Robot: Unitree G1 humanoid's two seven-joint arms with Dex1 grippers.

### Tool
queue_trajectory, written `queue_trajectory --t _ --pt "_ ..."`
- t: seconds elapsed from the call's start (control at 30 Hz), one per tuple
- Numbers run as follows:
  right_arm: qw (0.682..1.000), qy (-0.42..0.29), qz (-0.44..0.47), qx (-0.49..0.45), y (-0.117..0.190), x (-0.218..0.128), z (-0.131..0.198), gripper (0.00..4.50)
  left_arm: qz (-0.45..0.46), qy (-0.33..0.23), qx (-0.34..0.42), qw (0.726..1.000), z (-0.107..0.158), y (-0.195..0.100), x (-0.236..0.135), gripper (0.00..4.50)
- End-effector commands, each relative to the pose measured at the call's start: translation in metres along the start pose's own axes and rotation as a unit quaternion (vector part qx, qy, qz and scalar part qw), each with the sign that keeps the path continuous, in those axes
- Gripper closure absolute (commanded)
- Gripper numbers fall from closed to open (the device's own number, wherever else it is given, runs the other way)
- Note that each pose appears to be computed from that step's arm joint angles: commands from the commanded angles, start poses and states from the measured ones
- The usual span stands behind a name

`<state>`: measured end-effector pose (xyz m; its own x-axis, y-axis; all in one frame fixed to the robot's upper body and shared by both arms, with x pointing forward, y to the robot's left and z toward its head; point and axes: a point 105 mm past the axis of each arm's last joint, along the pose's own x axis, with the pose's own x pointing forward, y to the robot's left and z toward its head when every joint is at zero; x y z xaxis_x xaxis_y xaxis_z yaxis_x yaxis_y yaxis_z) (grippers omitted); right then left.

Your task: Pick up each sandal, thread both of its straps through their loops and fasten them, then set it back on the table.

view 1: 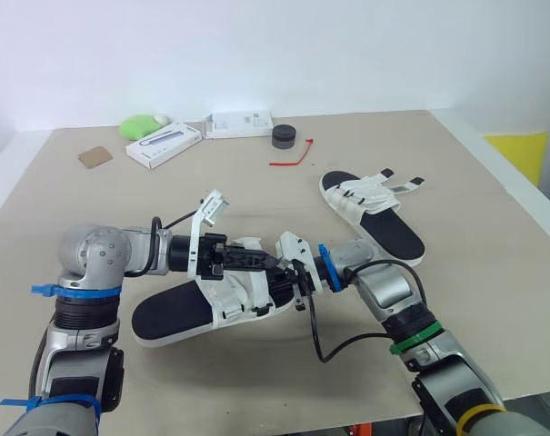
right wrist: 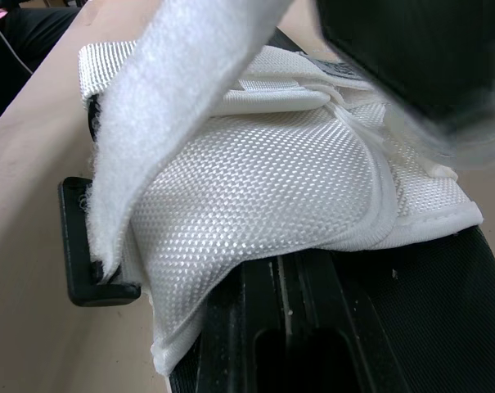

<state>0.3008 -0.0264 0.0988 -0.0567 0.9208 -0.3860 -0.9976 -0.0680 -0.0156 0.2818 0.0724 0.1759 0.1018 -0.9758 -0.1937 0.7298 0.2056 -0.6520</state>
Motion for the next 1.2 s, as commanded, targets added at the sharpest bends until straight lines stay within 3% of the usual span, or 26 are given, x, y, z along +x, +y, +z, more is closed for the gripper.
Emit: queue_trajectory --t 0.03,0.07,0.1,0.13,0.6,1.0,1.2 --pt "0.998 0.043 -0.003 0.048 0.003 0.004 -0.031 4.5 -0.011 -0.003 0.021 1.0 0.001 -0.011 -0.001 3.48" --pt "0.998 0.042 -0.003 0.048 0.003 0.005 -0.031 4.5 -0.009 -0.001 0.024 1.0 -0.001 -0.011 -0.001 3.74" --pt "0.998 0.042 -0.003 0.048 0.003 0.005 -0.031 4.5 -0.008 0.001 0.025 1.0 -0.002 -0.011 -0.001 4.31" --pt "0.998 0.042 -0.003 0.048 0.003 0.005 -0.03 4.5 -0.008 0.003 0.027 1.0 -0.004 -0.011 0.0 4.44" --pt "0.998 0.038 -0.005 0.051 0.003 0.004 -0.03 4.5 0.022 0.067 0.122 0.99 -0.047 0.001 0.015 4.44" --pt "0.998 0.039 -0.006 0.051 0.003 0.004 -0.031 4.5 0.075 0.015 0.168 0.983 -0.023 0.023 0.012 4.44" --pt "0.998 0.039 -0.006 0.051 0.003 0.004 -0.03 4.5 0.031 0.035 0.214 0.976 -0.035 0.01 0.01 4.44"
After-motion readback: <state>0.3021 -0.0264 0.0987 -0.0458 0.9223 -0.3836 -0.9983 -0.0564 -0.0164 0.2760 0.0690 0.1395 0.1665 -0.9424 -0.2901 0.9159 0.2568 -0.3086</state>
